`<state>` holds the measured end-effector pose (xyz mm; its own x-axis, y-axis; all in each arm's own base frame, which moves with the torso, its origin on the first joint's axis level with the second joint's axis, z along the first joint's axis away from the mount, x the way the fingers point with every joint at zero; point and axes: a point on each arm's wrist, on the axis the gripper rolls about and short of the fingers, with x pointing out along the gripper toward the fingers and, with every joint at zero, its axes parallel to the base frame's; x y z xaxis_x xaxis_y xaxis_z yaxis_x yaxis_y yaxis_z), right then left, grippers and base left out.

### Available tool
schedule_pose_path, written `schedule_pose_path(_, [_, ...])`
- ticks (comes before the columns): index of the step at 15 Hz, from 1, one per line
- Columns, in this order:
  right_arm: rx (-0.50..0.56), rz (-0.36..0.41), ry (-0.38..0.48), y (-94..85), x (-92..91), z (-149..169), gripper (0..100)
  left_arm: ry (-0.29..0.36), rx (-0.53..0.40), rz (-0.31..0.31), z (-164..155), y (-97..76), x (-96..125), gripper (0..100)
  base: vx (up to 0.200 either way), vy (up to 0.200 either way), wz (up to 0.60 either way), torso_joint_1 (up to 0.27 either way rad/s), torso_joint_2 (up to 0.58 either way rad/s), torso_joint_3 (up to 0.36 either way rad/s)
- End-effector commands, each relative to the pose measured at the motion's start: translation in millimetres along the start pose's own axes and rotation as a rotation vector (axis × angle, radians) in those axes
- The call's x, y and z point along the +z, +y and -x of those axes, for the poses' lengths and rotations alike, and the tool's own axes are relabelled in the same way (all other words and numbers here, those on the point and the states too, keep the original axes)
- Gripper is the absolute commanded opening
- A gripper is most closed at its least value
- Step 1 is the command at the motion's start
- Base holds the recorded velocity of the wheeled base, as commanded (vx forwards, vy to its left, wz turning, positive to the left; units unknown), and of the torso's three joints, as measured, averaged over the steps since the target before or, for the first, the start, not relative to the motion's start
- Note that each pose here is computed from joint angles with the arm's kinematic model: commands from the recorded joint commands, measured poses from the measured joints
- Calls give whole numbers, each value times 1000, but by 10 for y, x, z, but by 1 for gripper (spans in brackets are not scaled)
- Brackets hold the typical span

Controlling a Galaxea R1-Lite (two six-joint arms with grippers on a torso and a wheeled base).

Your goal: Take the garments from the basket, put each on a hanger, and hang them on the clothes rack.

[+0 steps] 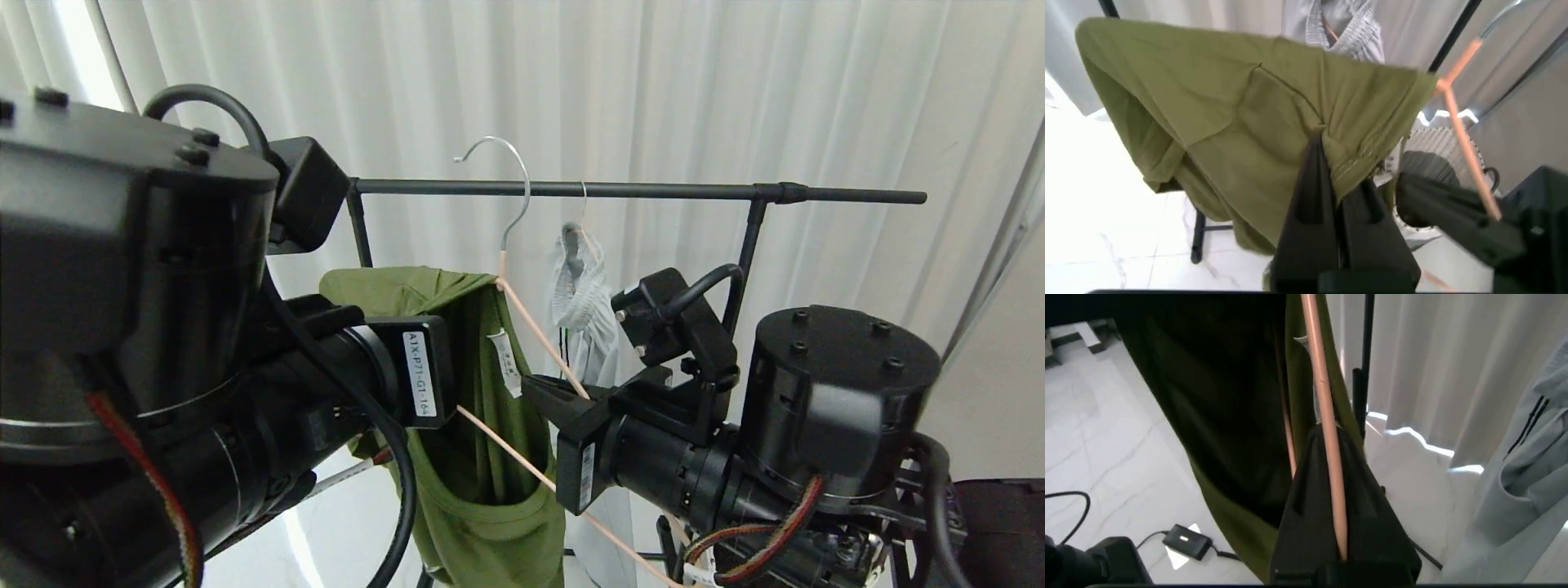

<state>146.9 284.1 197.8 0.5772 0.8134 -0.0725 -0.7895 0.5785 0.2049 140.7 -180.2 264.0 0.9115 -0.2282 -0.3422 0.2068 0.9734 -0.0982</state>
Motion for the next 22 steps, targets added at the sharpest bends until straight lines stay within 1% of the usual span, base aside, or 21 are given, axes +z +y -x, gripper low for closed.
schedule_pose_path(1, [7,4,-31,11,68,37,0,6,1,-11,15,18,-28,0,0,0,0,0,0,0])
schedule_pose_path(2, [8,11,-46,9,84,37,0,10,-11,-19,28,-1,-47,0,0,0,0,0,0,0])
schedule_pose_path(3, [9,18,-51,9,86,38,0,13,-23,-26,44,-23,-65,100,0,0,0,0,0,0])
schedule_pose_path(4, [10,24,-55,11,97,41,0,16,-25,-30,44,-31,-78,100,0,0,0,0,0,0])
schedule_pose_path(6, [0,48,-63,-20,120,52,0,40,-16,-53,40,0,-178,100,0,0,0,0,0,0])
schedule_pose_path(8, [-24,85,-87,-103,157,62,0,63,-9,-83,108,108,-319,100,0,0,0,0,0,0])
schedule_pose_path(9, [-38,98,-90,-148,159,81,0,69,-19,-93,183,172,-391,100,0,0,0,0,0,0])
schedule_pose_path(10, [-42,101,-92,-168,166,103,0,70,-21,-95,217,209,-419,100,0,0,0,0,0,0])
schedule_pose_path(11, [-47,109,-87,-189,155,156,0,68,-27,-104,305,310,-478,100,0,0,0,0,0,0])
schedule_pose_path(12, [-42,111,-78,-198,137,221,0,50,-39,-145,399,405,-485,100,0,0,0,0,0,0])
schedule_pose_path(13, [-29,119,-65,-207,109,293,0,25,-56,-215,498,505,-486,100,0,0,0,0,0,0])
schedule_pose_path(14, [-3,131,-44,-218,62,388,0,4,-104,-274,604,597,-484,100,0,0,0,0,0,0])
schedule_pose_path(15, [32,150,-18,-233,0,506,0,-22,-198,-316,728,687,-463,100,0,0,0,0,0,0])
schedule_pose_path(16, [63,170,9,-245,-68,604,0,-42,-269,-352,802,746,-452,100,0,0,0,0,0,0])
schedule_pose_path(17, [93,190,38,-259,-144,702,0,-49,-311,-381,832,793,-464,100,0,0,0,0,0,0])
schedule_pose_path(18, [144,203,68,-250,-227,826,0,-41,-342,-421,828,828,-513,100,0,0,0,0,0,0])
schedule_pose_path(19, [205,212,76,-204,-256,926,0,-26,-380,-445,821,834,-564,100,0,0,0,0,0,0])
schedule_pose_path(20, [242,223,82,-170,-283,990,0,-10,-423,-456,817,836,-607,100,0,0,0,0,0,0])
schedule_pose_path(21, [275,239,96,-118,-338,1060,0,8,-495,-469,823,834,-660,100,0,0,0,0,0,0])
schedule_pose_path(22, [275,239,96,-118,-338,1060,0,8,-495,-469,823,834,-660,100,0,0,0,0,0,0])
